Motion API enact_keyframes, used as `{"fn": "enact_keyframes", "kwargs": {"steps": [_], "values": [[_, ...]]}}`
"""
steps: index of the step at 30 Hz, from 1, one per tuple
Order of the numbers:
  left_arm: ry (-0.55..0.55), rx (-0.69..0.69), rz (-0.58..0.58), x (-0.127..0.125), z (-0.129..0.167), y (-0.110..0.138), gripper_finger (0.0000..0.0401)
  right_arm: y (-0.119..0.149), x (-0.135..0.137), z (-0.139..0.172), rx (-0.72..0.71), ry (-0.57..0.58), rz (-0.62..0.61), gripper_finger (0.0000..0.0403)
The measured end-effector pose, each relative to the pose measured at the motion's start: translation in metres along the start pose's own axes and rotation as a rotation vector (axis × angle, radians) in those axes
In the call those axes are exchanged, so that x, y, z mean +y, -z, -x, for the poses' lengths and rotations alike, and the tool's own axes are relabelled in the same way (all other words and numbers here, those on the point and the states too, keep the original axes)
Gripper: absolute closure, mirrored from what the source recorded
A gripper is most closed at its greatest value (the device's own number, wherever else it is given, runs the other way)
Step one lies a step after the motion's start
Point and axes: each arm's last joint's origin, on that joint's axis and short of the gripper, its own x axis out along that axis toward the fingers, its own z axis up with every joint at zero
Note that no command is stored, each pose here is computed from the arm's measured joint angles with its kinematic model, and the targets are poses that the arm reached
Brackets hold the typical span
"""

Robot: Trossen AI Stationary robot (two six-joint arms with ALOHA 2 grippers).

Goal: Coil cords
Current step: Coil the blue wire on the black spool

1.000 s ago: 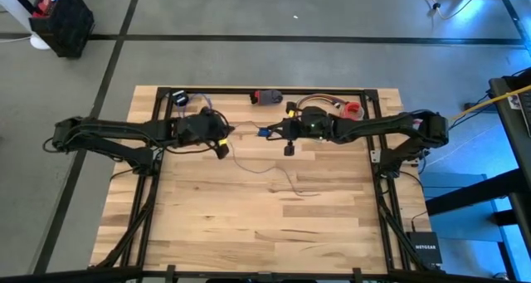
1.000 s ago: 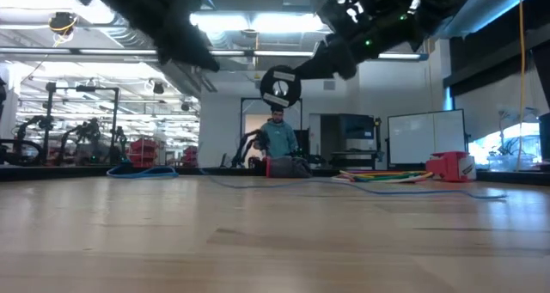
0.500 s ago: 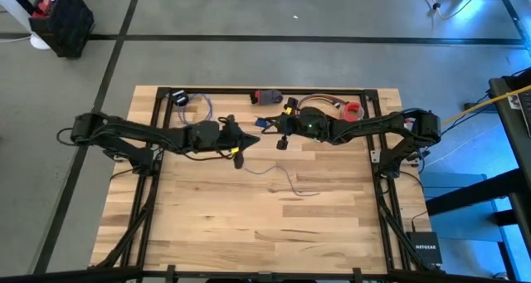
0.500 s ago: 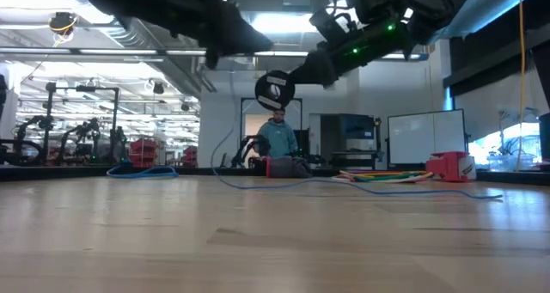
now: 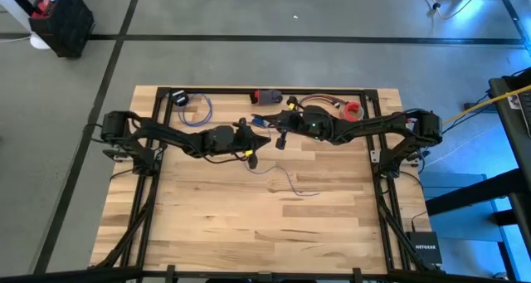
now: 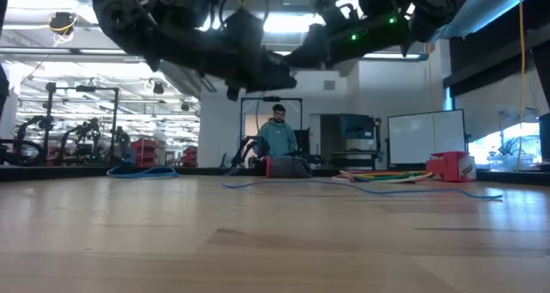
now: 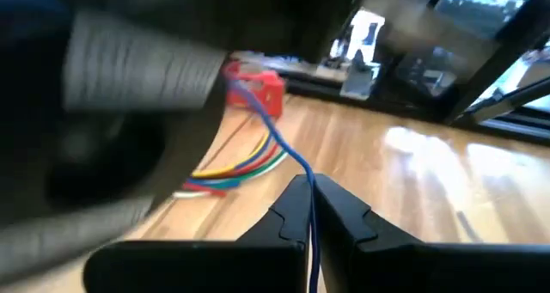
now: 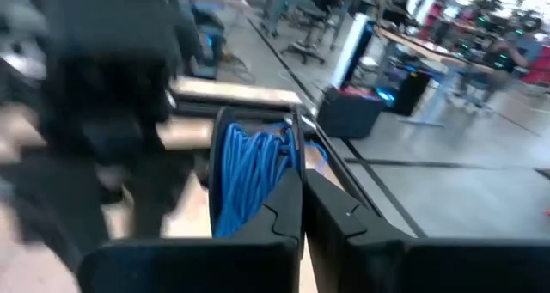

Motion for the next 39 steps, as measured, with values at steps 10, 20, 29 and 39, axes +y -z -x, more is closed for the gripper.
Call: {"fn": "enact_keyframes", "kwargs": {"steps": [10,20,29,39], "values": [[-0.044,0.078,-0.018,0.007,-0.004,0.011,0.0398,-0.027,-0.005,0.022,-0.075,-0.085,-0.062,0.0393],[-0.065,0.28,-0.062,0.01,0.0,0.032,0.0399,-0.064,-0.017,0.056,-0.203,-0.054,-0.046,0.0393],[-0.064,0.265,-0.004,0.007,0.0,0.03,0.0387,-0.071,-0.02,0.071,-0.175,-0.058,-0.021,0.0393],[0.022,0.336,-0.059,0.005,0.011,0.013,0.0286,-0.064,-0.019,0.069,-0.116,-0.059,0.024,0.0393]]}}
